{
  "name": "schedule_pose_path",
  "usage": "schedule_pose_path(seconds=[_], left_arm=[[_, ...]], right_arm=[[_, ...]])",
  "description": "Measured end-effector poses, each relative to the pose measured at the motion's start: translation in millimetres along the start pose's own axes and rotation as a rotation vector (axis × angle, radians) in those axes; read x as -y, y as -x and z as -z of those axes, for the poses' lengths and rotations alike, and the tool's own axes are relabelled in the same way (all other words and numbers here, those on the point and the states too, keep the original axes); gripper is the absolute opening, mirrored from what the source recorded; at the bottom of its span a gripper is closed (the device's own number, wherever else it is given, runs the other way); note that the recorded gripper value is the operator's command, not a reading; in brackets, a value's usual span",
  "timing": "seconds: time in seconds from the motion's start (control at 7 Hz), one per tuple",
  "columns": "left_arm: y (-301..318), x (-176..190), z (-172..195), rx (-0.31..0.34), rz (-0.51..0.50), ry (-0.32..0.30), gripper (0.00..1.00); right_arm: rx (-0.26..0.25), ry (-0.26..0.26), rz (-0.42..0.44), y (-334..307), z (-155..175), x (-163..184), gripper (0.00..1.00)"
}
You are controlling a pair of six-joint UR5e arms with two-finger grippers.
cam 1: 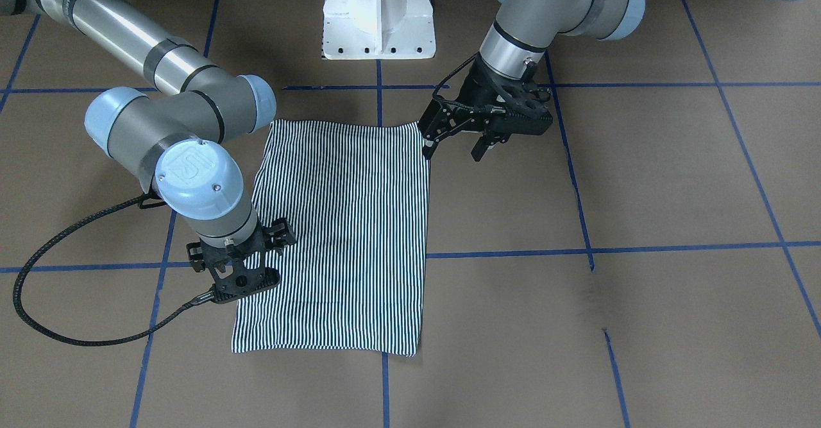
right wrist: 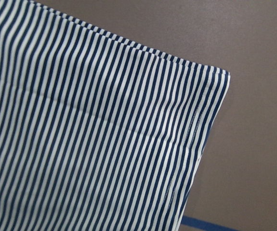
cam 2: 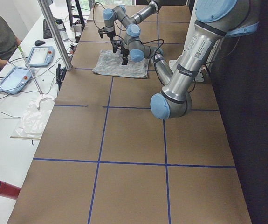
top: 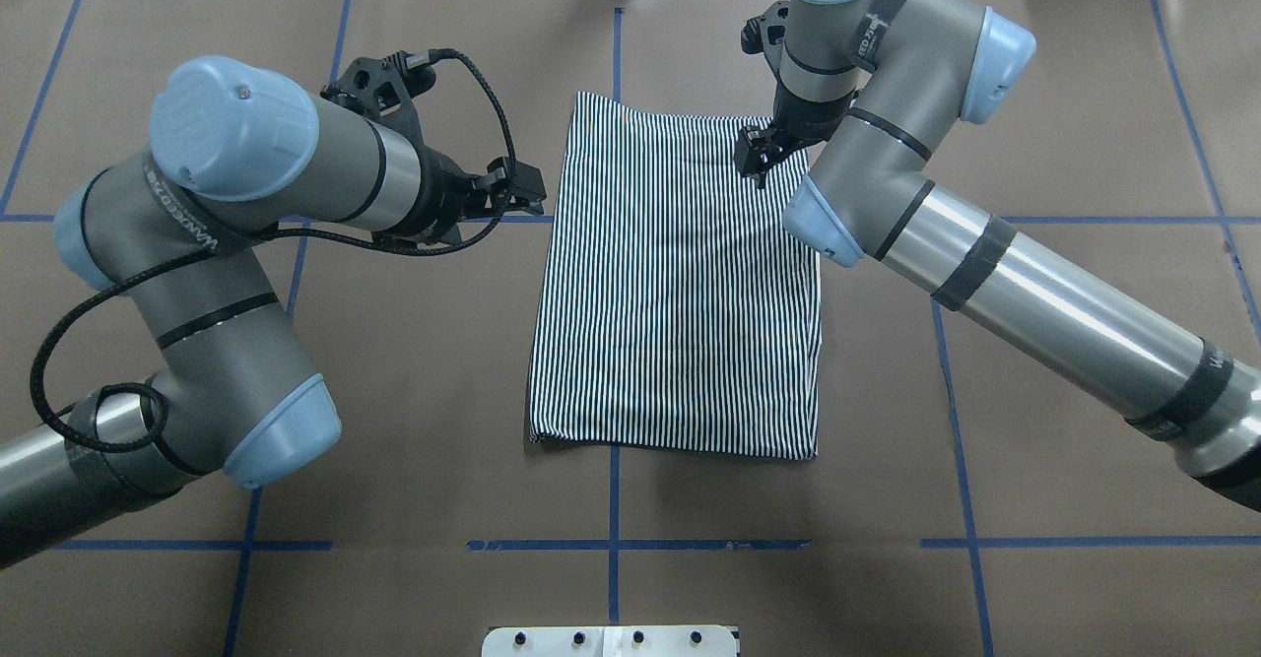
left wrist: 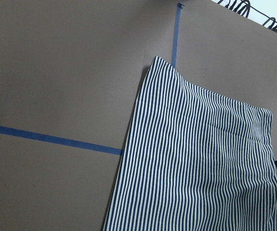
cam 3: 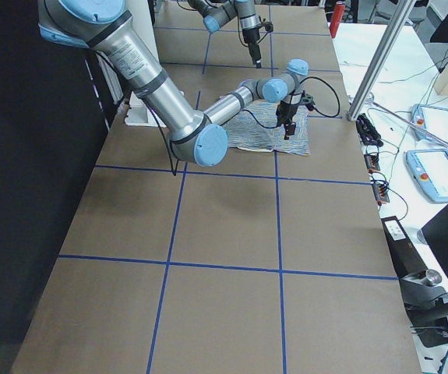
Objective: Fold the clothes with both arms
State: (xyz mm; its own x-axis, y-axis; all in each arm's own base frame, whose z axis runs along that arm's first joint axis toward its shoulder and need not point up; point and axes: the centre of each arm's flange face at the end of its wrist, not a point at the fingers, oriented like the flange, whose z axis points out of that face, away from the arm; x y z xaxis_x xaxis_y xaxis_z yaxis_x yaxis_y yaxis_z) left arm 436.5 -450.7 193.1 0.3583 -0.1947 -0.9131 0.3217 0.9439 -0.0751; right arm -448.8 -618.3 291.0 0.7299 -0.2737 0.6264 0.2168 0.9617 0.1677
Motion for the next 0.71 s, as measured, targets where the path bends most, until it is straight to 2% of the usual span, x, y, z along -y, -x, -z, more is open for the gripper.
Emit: schedule_pose_path(seconds=[0.14,0.29,0.57,0.71], left_arm=[[11,-30,-18,0.028,0.081,0.051,1.00],[18,-65,-39,0.069,0.160,0.077,0.98],[22,-128,-76,0.176,0.278,0.067,0.95],[22,-140,-93,0.211,0.320,0.046,0.94]], right_arm=[[0.039,-0.012,-0.039,-5,11,-25,1.00],[0.080,-0.016,-0.082,-8,23,-51,1.00],[0.150,-0.013,-0.179,0,42,-87,1.00],[0.163,-0.011,-0.197,5,45,-94,1.00]])
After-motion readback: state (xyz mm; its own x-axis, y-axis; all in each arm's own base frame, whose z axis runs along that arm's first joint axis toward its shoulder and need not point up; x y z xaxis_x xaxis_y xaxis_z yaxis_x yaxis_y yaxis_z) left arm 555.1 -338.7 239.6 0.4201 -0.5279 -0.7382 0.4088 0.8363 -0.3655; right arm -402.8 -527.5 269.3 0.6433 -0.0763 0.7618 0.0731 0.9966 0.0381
